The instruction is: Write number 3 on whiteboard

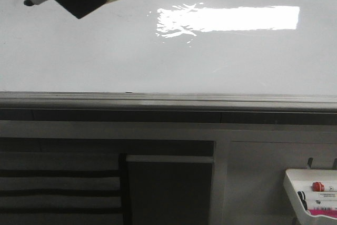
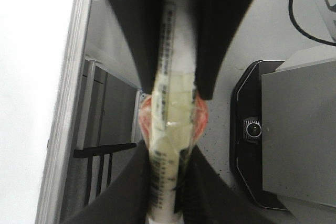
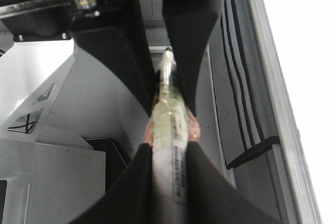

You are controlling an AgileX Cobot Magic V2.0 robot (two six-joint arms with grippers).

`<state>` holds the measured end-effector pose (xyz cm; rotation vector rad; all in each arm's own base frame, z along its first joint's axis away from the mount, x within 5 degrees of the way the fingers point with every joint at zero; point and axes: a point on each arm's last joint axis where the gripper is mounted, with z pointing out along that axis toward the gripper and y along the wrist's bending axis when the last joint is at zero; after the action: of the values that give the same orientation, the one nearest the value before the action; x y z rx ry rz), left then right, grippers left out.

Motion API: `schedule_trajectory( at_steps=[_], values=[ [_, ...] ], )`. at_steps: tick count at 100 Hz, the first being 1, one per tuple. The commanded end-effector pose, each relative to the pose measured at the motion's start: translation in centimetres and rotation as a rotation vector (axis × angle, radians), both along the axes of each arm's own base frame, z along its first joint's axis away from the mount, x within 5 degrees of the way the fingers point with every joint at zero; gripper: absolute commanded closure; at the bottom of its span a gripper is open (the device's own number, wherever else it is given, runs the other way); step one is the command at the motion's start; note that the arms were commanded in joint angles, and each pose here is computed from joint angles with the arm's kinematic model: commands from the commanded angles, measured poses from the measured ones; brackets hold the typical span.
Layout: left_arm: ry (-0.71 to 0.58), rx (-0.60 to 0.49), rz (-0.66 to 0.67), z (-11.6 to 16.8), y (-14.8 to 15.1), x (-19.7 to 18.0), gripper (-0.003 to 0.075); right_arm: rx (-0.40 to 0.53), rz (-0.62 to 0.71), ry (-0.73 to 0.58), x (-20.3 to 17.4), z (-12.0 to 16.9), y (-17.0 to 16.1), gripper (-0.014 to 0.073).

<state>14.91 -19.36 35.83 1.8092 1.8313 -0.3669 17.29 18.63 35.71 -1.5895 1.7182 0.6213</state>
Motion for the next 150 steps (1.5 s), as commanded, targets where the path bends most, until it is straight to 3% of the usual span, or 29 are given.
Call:
schedule_trajectory(
  at_steps=[1, 16, 23, 49, 68, 90, 101, 111, 126, 150],
  values=[
    [-0.077, -0.089, 0.020, 1.9, -0.1, 0.0, 0.0602, 0.086, -0.022, -0.038, -0.1, 1.8, 0.1, 0.0629],
    [-0.087, -0.087, 0.031, 1.9, -0.1, 0.1, 0.0306, 0.086, -0.022, -0.038, -0.1, 1.8, 0.1, 0.0629],
    [-0.089, -0.089, 0.032, 1.9, -0.2, 0.2, 0.0269, 0.086, -0.026, -0.038, -0.1, 1.8, 0.0, 0.0629],
    [-0.041, -0.075, 0.054, 1.6, -0.2, 0.1, 0.0303, 0.031, -0.095, -0.023, 0.7, 1.4, -0.9, 0.0648],
    [-0.104, 0.003, 0.070, 1.4, 0.5, 0.6, 0.0342, 0.021, -0.196, -0.009, 0.5, 2.4, -3.6, 0.0648],
    [-0.034, -0.057, 0.278, 1.9, 2.0, 1.2, 0.0391, -0.010, -0.425, -0.005, -1.0, 4.0, -8.0, 0.0648],
    [-0.014, -0.157, 0.412, 2.2, 4.0, 1.8, 0.0416, 0.036, -0.633, 0.058, -1.4, 3.9, -9.9, 0.0648],
    [0.007, -0.237, 0.511, 2.1, 6.0, 1.8, 0.0439, 0.067, -0.743, 0.106, -1.5, 3.0, -11.1, 0.0648],
    [-0.042, -0.354, 0.635, 2.1, 8.5, 1.6, 0.0470, 0.119, -0.754, 0.182, -1.7, 1.5, -10.9, 0.0648],
    [-0.082, -0.379, 0.704, 1.7, 9.9, 1.6, 0.0523, 0.278, -0.815, 0.184, 0.7, 1.5, -10.2, 0.0648]
  ],
)
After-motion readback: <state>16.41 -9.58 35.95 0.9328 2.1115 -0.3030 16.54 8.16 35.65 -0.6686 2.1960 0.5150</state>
